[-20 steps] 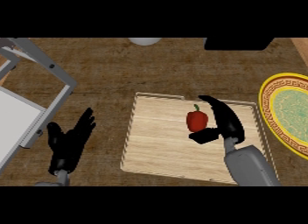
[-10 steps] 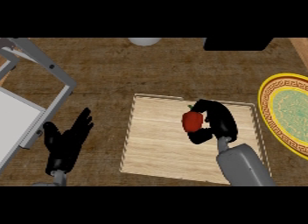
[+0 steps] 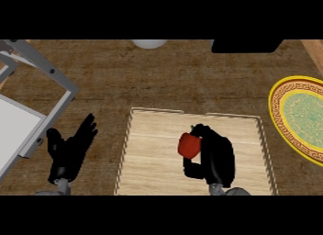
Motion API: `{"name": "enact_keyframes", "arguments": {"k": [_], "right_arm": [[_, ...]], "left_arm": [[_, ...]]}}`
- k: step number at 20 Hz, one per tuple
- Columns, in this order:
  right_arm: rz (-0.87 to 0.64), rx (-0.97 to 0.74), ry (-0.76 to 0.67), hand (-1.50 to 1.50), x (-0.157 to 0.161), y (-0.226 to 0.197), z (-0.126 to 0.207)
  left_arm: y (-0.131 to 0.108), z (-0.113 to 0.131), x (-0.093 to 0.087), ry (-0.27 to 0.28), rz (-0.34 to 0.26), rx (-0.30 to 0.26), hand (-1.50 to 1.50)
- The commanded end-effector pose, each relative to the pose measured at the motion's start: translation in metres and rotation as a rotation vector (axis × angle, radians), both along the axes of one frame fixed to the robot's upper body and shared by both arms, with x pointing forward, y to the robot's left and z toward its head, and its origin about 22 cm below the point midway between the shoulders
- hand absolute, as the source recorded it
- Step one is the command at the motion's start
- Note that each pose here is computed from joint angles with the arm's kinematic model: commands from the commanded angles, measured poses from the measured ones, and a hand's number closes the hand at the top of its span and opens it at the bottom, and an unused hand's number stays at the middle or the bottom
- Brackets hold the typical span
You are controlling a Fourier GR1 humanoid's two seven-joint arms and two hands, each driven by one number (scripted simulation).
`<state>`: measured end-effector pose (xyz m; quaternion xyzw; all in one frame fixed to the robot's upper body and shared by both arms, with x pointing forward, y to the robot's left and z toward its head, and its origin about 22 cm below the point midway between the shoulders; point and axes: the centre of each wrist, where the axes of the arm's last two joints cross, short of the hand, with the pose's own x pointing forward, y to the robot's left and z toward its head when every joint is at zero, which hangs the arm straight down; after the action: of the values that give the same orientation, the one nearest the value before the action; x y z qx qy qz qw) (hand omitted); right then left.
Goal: Pick the bell pepper from the tray and place it in the plate
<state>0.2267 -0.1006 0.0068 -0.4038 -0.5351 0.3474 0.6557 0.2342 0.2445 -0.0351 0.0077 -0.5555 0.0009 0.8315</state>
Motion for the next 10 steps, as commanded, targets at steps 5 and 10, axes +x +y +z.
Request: {"name": "enact_keyframes", "arguments": {"k": [5, 10], "right_arm": [[-0.127, 0.031, -0.409, 1.5, -0.037, 0.005, 0.038], [-0.3, 0.154, -0.533, 1.5, -0.037, -0.011, 0.064]], "left_arm": [[0.004, 0.007, -0.009, 0.005, 0.003, -0.008, 0.0], [-0.004, -0.01, -0.005, -0.016, -0.021, -0.004, 0.0]]}}
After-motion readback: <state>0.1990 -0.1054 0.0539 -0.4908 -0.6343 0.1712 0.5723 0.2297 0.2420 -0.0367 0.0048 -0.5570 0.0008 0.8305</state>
